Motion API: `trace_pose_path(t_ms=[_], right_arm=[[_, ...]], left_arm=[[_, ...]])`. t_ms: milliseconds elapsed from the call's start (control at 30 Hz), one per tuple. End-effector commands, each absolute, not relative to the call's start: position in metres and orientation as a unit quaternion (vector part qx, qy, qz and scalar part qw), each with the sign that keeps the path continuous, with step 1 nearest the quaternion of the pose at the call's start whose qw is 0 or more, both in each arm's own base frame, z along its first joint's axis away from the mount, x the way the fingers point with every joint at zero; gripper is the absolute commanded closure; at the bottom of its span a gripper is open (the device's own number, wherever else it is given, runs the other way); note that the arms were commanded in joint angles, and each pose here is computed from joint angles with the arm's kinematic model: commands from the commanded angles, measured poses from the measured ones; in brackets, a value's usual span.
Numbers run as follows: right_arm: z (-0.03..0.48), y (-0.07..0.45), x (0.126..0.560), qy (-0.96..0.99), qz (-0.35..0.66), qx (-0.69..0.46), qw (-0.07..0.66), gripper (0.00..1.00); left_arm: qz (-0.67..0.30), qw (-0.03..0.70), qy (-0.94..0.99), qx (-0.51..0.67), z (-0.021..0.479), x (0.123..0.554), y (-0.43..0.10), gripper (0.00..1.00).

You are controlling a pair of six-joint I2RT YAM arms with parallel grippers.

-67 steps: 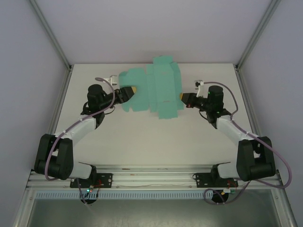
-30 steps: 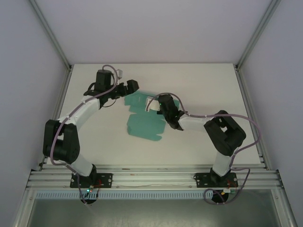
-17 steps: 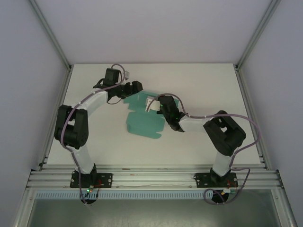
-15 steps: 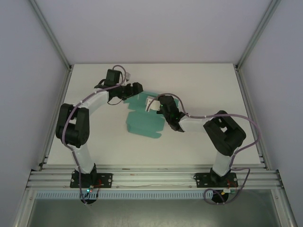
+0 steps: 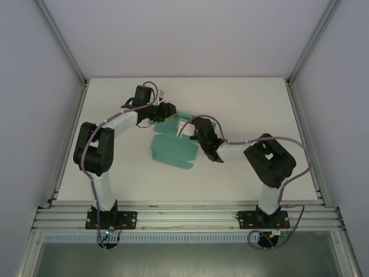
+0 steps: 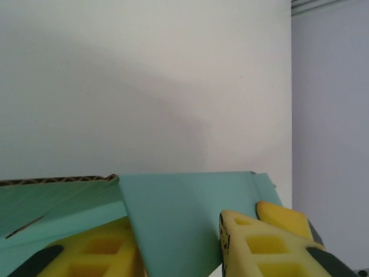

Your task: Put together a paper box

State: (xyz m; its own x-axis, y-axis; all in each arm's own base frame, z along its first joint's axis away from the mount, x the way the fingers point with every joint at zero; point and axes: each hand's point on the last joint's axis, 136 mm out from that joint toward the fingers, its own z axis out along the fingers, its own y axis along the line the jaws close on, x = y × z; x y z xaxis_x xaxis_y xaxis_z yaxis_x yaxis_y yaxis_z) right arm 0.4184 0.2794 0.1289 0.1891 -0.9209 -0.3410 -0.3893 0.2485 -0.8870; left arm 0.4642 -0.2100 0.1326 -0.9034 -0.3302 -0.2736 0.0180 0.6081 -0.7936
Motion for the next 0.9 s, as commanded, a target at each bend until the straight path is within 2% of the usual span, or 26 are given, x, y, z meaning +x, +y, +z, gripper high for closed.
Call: trace_pose_path(t_ms=[0, 167, 300, 600, 800, 867], right_arm=[[0.128, 0.285, 0.411, 0.579, -0.245, -0.563, 0.537, 1.00], [0.131, 0.283, 0.410, 0.578, -0.249, -0.559, 0.540, 1.00], [0.136, 0.281, 0.409, 0.580, -0.249, -0.552, 0.545, 1.00], [0.140, 0.271, 0.411, 0.591, -0.269, -0.542, 0.534, 1.00], [0.146, 0.266, 0.410, 0.600, -0.257, -0.536, 0.536, 1.00], [0.150, 0.264, 0.410, 0.603, -0.251, -0.531, 0.540, 1.00]], left_arm=[[-0.462, 0.212, 0.857, -0.081, 0.147, 0.471, -0.226, 0.74], [-0.440, 0.214, 0.867, -0.094, 0.139, 0.469, -0.221, 0.90], [-0.422, 0.226, 0.873, -0.093, 0.141, 0.465, -0.214, 0.89], [-0.363, 0.253, 0.895, -0.060, 0.149, 0.452, -0.195, 0.38], [-0.297, 0.284, 0.905, -0.109, 0.137, 0.434, -0.129, 0.05], [-0.277, 0.289, 0.905, -0.145, 0.123, 0.426, -0.098, 0.01]])
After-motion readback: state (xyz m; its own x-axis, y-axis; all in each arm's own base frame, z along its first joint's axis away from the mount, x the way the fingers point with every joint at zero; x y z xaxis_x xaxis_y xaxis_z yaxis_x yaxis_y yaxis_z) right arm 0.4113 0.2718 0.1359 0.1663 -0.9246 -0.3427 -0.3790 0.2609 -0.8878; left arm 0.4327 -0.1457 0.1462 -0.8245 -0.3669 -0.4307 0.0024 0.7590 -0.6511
